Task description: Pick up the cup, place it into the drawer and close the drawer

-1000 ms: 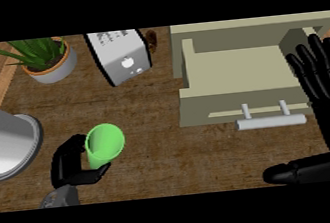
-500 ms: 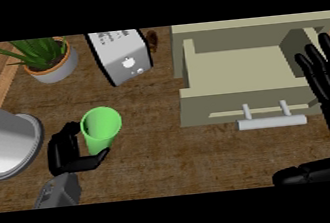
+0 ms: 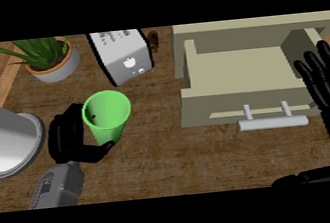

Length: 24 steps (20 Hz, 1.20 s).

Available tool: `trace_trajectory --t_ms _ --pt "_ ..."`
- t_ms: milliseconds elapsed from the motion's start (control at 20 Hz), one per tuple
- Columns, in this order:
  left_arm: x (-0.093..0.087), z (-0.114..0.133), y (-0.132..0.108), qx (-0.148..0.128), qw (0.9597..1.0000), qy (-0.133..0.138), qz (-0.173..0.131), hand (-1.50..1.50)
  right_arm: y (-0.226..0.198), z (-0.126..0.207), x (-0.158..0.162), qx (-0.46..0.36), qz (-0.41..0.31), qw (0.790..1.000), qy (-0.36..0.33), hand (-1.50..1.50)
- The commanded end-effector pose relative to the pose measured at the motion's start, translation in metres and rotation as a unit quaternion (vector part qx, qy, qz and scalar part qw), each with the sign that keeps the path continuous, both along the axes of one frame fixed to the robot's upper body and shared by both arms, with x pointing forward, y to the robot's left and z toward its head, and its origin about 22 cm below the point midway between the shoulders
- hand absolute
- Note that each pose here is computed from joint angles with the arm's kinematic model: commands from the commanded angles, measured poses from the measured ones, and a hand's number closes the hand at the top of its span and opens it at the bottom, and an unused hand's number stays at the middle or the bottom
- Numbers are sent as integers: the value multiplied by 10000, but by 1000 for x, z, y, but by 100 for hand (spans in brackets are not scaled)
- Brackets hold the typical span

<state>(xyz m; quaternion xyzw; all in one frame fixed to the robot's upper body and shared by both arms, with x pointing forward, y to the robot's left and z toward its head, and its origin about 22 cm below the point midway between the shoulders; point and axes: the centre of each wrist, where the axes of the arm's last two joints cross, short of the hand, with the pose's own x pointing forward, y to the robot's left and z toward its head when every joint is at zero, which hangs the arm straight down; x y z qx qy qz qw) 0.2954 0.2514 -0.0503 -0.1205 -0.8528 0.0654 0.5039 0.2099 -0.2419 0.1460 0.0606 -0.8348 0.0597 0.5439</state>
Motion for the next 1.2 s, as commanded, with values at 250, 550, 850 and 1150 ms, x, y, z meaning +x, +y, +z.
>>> trace_trajectory --t_ms 250,550,850,1150 --pt "10 99 -42 -105 9989 -186 -425 150 -11 -2 6 -90 -87 9999 38 -150" --pt "37 164 -87 2 9977 -456 -492 150 -3 -9 13 54 -38 10000 -25 -150" --pt "60 208 -130 283 9980 -351 -440 150 -17 -10 24 73 -86 9999 -57 -150" --pt "72 227 -146 513 9969 -360 -476 150 -10 -11 16 12 -72 10000 3 -150"
